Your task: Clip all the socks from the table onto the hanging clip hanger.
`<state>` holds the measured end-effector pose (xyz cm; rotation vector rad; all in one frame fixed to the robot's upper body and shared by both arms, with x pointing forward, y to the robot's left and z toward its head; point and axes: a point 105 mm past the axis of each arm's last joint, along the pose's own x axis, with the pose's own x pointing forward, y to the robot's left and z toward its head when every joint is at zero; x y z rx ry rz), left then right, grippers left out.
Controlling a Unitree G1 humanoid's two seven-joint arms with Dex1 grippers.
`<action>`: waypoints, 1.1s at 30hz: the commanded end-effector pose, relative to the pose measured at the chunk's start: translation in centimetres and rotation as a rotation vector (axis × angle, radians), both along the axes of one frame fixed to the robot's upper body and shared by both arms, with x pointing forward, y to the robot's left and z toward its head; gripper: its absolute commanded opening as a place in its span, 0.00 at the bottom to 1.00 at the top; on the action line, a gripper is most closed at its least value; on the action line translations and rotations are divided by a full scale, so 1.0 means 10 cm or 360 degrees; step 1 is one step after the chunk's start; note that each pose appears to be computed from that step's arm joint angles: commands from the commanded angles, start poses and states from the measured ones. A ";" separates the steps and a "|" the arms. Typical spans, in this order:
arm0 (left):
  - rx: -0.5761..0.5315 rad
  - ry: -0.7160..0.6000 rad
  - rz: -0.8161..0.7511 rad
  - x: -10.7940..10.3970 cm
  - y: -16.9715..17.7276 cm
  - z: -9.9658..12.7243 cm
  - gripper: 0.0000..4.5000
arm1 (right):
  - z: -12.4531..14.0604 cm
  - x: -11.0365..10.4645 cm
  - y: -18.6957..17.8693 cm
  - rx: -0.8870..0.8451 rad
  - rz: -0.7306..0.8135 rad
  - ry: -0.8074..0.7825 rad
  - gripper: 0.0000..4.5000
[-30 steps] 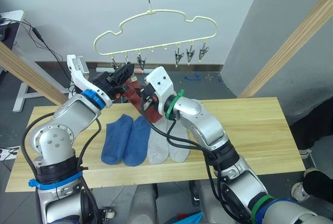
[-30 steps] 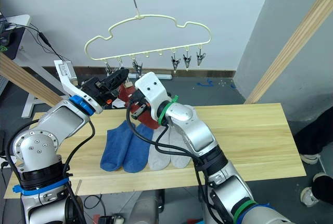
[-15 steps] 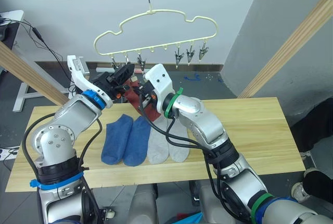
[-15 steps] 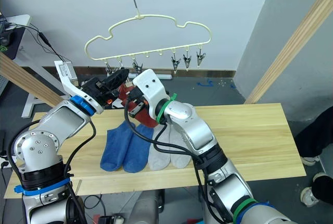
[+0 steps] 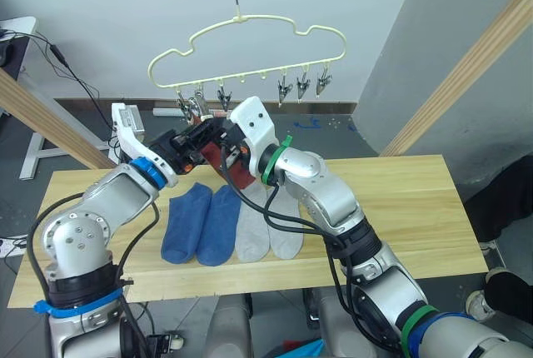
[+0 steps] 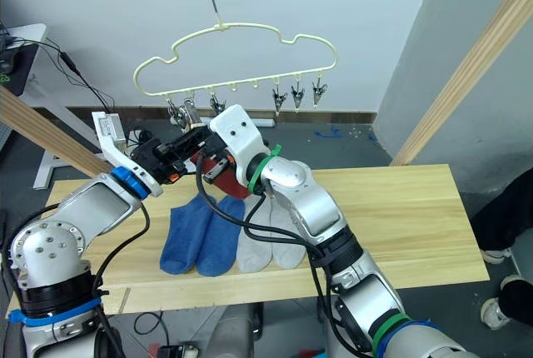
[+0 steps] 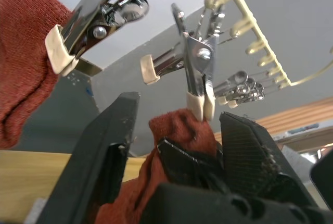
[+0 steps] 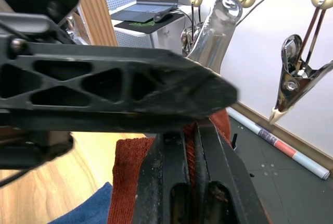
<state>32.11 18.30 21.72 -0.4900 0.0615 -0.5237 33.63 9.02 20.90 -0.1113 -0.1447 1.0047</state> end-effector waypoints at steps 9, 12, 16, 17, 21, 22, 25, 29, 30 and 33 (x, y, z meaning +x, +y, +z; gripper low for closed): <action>0.0307 -0.0131 -0.0043 -0.16 -0.01 -0.01 0.60 | 0.22 -0.13 0.16 0.0082 0.0085 -0.0096 0.00; 0.0320 -0.0137 -0.0042 -0.16 -0.01 -0.02 0.60 | 0.20 -0.11 0.15 0.0079 0.0064 -0.0096 0.12; 0.0338 -0.0141 -0.0043 -0.16 0.00 -0.04 0.60 | 0.17 -0.10 0.14 0.0040 0.0054 -0.0107 0.37; 0.0343 -0.0141 -0.0044 -0.17 0.00 -0.04 0.60 | 0.15 -0.10 0.14 0.0022 0.0057 -0.0115 0.47; 0.0363 -0.0147 -0.0040 -0.18 0.01 -0.05 0.60 | 0.10 -0.10 0.09 -0.0037 0.0048 -0.0148 0.51; 0.0371 -0.0151 -0.0037 -0.18 0.01 -0.06 0.60 | 0.08 -0.10 0.07 -0.0050 0.0042 -0.0153 0.51; 0.0472 -0.0210 -0.0001 -0.20 0.01 -0.06 0.60 | 0.02 -0.10 -0.04 -0.0117 0.0021 -0.0182 0.51; 0.0660 -0.0364 0.0078 -0.18 -0.06 -0.06 0.60 | -0.07 -0.12 -0.27 -0.0216 0.0000 -0.0220 0.51; 0.0698 -0.0402 0.0089 -0.18 -0.08 -0.06 0.60 | -0.09 -0.13 -0.33 -0.0236 -0.0003 -0.0224 0.51; 0.0810 -0.0551 0.0196 -0.14 -0.16 -0.09 0.60 | -0.19 -0.16 -0.63 -0.0376 -0.0029 -0.0249 0.51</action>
